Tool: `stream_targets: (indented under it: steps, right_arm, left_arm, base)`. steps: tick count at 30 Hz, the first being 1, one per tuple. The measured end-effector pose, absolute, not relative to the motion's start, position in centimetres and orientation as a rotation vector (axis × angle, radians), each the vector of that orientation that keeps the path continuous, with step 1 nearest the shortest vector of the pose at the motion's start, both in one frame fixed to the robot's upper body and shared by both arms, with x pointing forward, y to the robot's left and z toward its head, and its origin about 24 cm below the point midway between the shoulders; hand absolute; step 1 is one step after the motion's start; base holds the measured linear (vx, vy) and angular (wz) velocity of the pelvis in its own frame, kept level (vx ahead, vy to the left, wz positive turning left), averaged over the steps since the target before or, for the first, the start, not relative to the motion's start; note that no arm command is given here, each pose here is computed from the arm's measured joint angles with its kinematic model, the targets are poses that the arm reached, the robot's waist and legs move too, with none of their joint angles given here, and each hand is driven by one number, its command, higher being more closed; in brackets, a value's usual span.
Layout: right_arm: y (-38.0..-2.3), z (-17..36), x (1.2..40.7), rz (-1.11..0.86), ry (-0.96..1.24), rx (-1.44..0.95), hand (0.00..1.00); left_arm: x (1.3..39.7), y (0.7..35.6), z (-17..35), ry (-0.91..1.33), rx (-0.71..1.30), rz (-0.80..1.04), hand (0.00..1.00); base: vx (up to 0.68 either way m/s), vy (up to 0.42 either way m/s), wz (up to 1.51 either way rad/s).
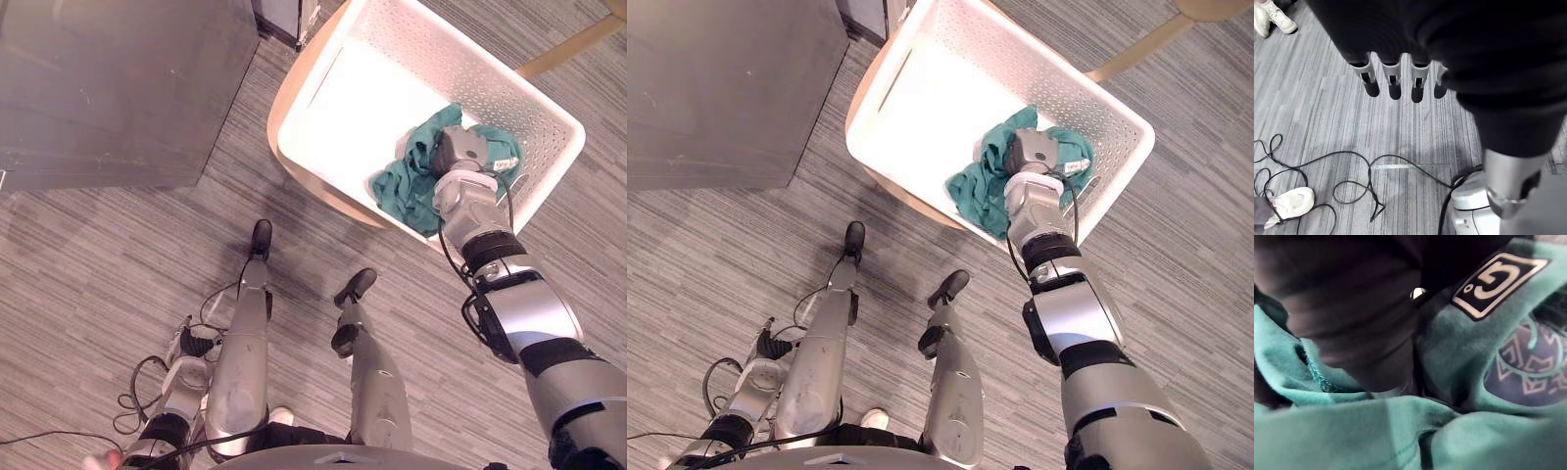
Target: Pick up the laundry basket with both hands and put the clothes into the washing machine.
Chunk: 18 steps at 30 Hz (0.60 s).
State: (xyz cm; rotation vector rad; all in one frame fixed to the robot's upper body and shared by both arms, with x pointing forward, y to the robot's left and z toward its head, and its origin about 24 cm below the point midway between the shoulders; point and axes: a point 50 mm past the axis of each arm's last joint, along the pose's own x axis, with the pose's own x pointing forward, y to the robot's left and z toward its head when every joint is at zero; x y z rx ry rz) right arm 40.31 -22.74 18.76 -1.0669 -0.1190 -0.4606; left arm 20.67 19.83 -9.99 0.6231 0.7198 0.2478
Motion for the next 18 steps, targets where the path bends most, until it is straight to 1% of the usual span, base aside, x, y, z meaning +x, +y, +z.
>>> stream_targets:
  steps: [2,3,5,7,9,13,14,16,17,18]
  right_arm:
    - [-21.8,18.9,40.3,-0.494,-0.152,-0.744,1.00]
    - [-21.2,18.9,40.3,-0.493,-0.162,-0.652,1.00]
    - [-19.0,18.8,40.2,-0.457,-0.204,-0.399,1.00]
    - [-17.5,18.9,40.0,-0.415,-0.237,-0.261,1.00]
    - [-15.4,19.0,39.9,-0.342,-0.264,-0.046,1.00]
    - [-13.1,19.4,39.7,-0.229,-0.285,0.227,1.00]
    - [-12.9,19.5,39.6,-0.219,-0.291,0.248,1.00]
    - [-12.4,20.1,39.4,-0.180,-0.314,0.397,1.00]
    - [-12.2,20.3,39.3,-0.167,-0.322,0.425,1.00]
    - [-12.0,20.5,39.2,-0.143,-0.339,0.518,1.00]
  left_arm:
    - [20.7,19.7,-10.1,0.726,0.621,0.253,0.00]
    - [20.7,19.7,-10.1,0.729,0.621,0.257,0.00]
    - [20.6,19.7,-10.2,0.738,0.610,0.273,0.00]
    - [20.5,19.7,-10.3,0.745,0.595,0.282,0.00]
    - [20.4,19.7,-10.4,0.754,0.575,0.294,0.00]
    - [20.3,19.7,-10.5,0.762,0.566,0.299,0.00]
    - [20.3,19.7,-10.5,0.763,0.566,0.299,0.00]
    - [20.1,19.8,-10.6,0.771,0.553,0.305,0.00]
    - [20.0,19.8,-10.6,0.774,0.547,0.307,0.00]
    - [19.9,19.9,-10.7,0.782,0.532,0.314,0.00]
  base:
    - [0.00,0.001,-0.06]
    - [0.00,0.000,-0.07]
    - [0.00,0.000,-0.06]
    - [0.00,0.000,0.00]
    - [0.00,0.000,-0.03]
    - [-0.01,0.008,-0.03]
    - [-0.02,0.014,-0.05]
    - [-0.01,0.007,-0.02]
    - [-0.03,0.014,0.00]
    - [0.00,0.000,0.00]
